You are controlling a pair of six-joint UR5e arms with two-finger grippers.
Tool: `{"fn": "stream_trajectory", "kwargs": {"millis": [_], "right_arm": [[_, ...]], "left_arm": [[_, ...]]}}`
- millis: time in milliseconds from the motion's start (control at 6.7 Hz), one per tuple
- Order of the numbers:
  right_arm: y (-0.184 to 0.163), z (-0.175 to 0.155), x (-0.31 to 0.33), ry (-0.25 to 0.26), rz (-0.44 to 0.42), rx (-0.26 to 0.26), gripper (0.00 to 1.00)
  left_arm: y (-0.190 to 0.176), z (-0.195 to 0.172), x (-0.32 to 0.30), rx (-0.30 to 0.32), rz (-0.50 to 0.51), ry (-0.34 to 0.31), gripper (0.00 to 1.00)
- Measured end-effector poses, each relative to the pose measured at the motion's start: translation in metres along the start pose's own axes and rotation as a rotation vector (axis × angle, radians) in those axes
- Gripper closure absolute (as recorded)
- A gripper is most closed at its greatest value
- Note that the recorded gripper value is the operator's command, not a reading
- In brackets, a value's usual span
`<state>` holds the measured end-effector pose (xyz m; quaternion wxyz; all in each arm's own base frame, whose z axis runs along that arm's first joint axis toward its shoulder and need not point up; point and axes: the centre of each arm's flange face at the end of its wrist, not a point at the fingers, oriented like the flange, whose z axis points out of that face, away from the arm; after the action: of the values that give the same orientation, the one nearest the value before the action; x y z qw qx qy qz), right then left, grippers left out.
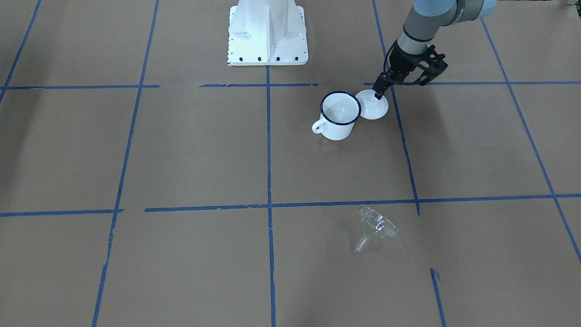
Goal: Remove funnel from cup
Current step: 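Move the left gripper to the white lid and grasp its knob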
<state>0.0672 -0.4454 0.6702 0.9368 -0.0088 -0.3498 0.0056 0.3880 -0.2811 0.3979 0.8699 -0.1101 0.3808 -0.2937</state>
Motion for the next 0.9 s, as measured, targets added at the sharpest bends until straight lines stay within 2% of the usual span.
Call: {"fn": "stream_trajectory", "kwargs": {"millis": [299, 896], "right_arm": [[0.0, 0.0, 0.0, 0.0, 0.0, 0.0, 0.0], [0.0, 0.0, 0.0, 0.0, 0.0, 0.0, 0.0]], "left_arm": [[0.018, 0.003, 0.021, 0.009, -0.012, -0.034, 0.06], [0.023, 0.002, 0.039, 0.018, -0.011, -0.028, 0.17]]}}
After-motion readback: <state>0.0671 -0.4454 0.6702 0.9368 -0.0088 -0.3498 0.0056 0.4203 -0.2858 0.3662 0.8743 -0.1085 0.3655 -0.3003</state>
